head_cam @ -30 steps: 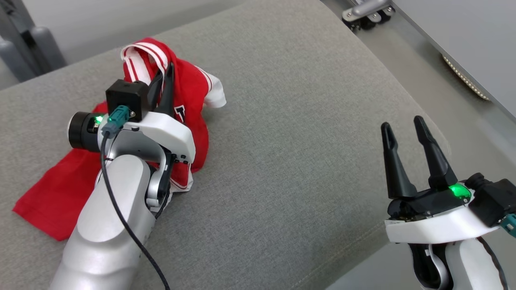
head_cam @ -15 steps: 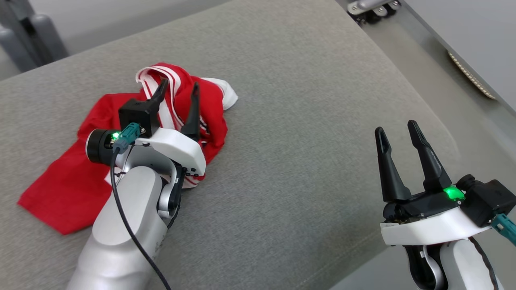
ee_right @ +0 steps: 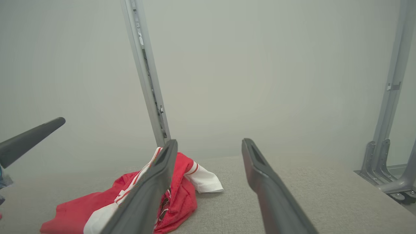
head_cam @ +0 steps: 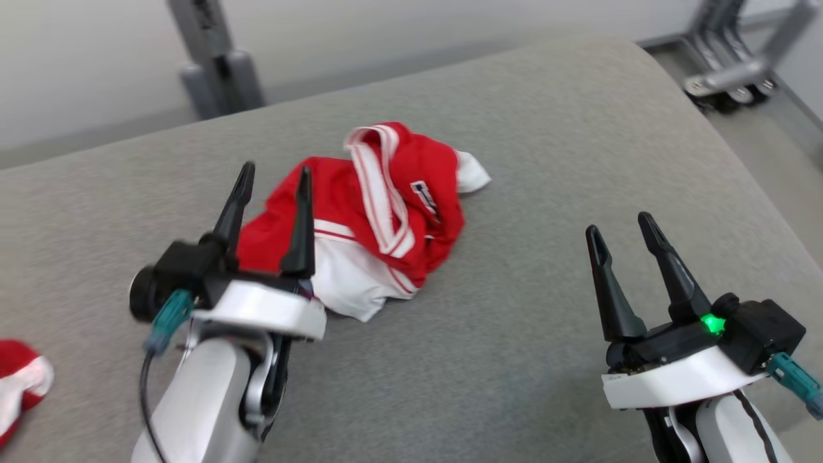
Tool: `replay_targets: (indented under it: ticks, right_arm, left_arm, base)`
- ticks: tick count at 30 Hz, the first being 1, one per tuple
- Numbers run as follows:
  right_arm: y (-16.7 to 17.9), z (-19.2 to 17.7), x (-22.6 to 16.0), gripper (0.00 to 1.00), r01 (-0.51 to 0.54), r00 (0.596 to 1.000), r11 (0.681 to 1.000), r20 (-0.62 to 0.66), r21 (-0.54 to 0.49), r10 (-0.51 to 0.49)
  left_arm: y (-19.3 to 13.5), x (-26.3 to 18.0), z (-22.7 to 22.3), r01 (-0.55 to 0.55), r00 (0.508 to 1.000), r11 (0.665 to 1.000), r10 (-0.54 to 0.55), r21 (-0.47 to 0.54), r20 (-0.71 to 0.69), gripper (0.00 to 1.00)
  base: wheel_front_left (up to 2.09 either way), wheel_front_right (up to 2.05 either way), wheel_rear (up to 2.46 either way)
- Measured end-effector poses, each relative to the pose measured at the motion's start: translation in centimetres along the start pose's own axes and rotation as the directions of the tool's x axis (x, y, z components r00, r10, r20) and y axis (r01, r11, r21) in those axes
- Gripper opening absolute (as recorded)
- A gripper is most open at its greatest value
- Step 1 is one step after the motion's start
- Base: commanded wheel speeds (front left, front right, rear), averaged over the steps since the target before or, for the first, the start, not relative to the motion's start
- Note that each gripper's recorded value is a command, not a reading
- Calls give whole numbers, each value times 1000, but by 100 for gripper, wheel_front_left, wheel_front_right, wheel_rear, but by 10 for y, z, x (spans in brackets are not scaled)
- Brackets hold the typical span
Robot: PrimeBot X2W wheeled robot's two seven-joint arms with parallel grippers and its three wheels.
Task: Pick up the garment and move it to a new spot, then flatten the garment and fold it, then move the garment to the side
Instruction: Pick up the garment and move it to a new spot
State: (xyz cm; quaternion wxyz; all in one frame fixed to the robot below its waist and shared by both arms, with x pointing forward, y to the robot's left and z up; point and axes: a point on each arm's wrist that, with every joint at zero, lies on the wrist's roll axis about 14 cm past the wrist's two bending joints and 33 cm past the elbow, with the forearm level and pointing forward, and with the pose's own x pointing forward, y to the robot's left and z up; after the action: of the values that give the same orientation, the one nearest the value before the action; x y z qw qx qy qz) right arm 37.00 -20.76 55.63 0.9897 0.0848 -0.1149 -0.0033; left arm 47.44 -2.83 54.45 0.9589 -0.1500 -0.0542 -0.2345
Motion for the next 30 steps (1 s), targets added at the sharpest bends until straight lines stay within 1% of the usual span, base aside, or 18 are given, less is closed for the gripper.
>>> replay_targets:
  ticks: [5, 9, 10, 15, 17, 20, 22, 25, 30]
  right_arm:
    - [24, -11, 5, 100, -75, 997, 997, -22, 35, 76]
    - [42, -20, 8, 100, -136, 989, 990, -44, 49, 138]
    - [48, -23, 6, 100, -154, 986, 987, -53, 55, 157]
    - [54, -26, -8, 100, -173, 982, 984, -71, 53, 176]
    - [55, -26, -13, 100, -177, 981, 983, -71, 48, 180]
    - [57, -29, -24, 100, -184, 978, 982, -87, 45, 188]
    - [58, -32, -32, 100, -187, 977, 981, -97, 45, 191]
    - [54, -28, -34, 100, -176, 980, 983, -86, 44, 179]
    - [51, -23, -33, 100, -151, 986, 987, -68, 58, 154]
  left_arm:
    - [42, -45, 25, -138, 989, 990, 136, 32, 55, 100]
    - [77, -86, 31, -270, 962, 959, 265, 90, 60, 100]
    - [82, -103, 33, -304, 952, 947, 299, 107, 62, 100]
    - [86, -145, 39, -378, 925, 921, 371, 100, 75, 100]
    - [87, -158, 44, -399, 916, 910, 391, 110, 88, 100]
    - [86, -176, 49, -430, 901, 898, 420, 97, 109, 100]
    - [80, -183, 56, -430, 899, 898, 417, 93, 134, 100]
    - [76, -192, 59, -431, 898, 894, 413, 122, 148, 100]
    - [76, -198, 49, -431, 901, 888, 416, 161, 119, 100]
  base:
    - [0, 0, 0]
    - [0, 0, 0]
    - [0, 0, 0]
    - [0, 0, 0]
    - [0, 0, 0]
    - [0, 0, 0]
    - [0, 0, 0]
    - [0, 0, 0]
    - [0, 0, 0]
